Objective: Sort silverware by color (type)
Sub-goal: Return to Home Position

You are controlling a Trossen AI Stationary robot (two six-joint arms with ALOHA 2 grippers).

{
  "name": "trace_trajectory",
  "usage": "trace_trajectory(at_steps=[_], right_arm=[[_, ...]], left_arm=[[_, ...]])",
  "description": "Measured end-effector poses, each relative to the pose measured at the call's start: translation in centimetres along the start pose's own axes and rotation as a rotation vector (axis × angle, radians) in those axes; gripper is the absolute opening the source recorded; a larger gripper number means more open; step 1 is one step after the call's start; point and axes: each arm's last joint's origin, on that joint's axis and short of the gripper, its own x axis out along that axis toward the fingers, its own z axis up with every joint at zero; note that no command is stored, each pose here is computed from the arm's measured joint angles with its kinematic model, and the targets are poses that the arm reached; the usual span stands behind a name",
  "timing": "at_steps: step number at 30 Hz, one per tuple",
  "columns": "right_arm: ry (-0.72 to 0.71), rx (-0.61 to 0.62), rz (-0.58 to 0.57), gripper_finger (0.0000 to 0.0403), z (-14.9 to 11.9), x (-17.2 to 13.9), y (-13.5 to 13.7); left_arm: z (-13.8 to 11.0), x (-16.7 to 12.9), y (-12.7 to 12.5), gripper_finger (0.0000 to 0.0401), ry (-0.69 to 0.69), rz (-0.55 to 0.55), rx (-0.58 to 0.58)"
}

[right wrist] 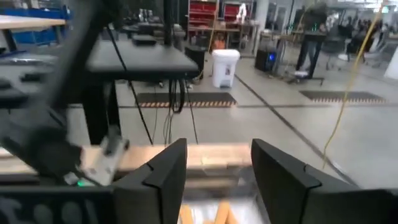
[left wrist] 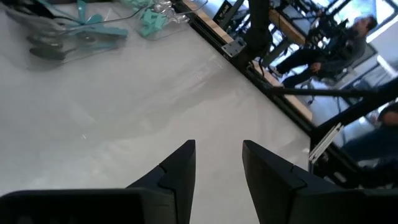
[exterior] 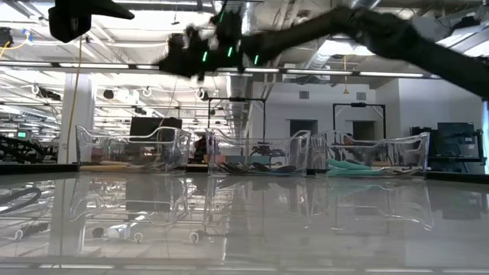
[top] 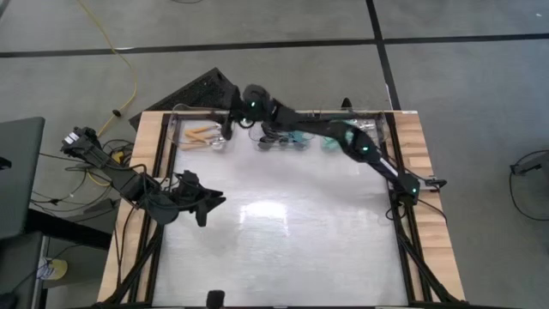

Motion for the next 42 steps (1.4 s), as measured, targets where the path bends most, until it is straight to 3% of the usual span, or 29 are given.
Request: trace_trajectory(at_steps=[2,5,14,18,21,27,30,37,42], right_arm=[[0.035,0.000,0.009,0.0205,3.3,-1.5,0.3],[0.210,0.050,0.042,0.0203,6.5,-4.2,1.0],[0.879,0.202,0.196,0.0165,9.8,-13.3,7.5],[0.997,0.191,0.239,0.0133,11.4,-15.8,12.4],[0.973,0.144,0.238,0.0104,13.4,-17.5,16.7],[0.879,0.053,0.249,0.0055,16.6,-21.3,24.1],[0.825,0.051,0.281,0.0036,18.1,-23.5,26.7],[0.586,0.023,0.295,0.0019,21.6,-26.6,28.1],[0.463,0.016,0.301,0.0042,21.0,-27.7,26.7]], left_arm=[[0.0,0.0,0.0,0.0116,0.009,-0.005,0.036],[-0.1,0.0,0.0,0.0116,0.025,-0.014,0.089],[-0.1,0.0,-0.1,0.0116,0.039,-0.030,0.258],[0.1,0.1,-0.3,0.0116,0.008,-0.030,0.343],[0.8,1.1,-1.0,0.0116,-0.035,-0.070,0.415],[2.3,4.8,-3.2,0.0116,-0.027,-0.403,0.451],[3.4,5.6,-3.7,0.0116,-0.015,-0.478,0.458],[7.3,3.1,-3.8,0.0116,-0.113,-0.528,0.470],[8.2,0.6,-2.4,0.0116,-0.125,-0.514,0.521]])
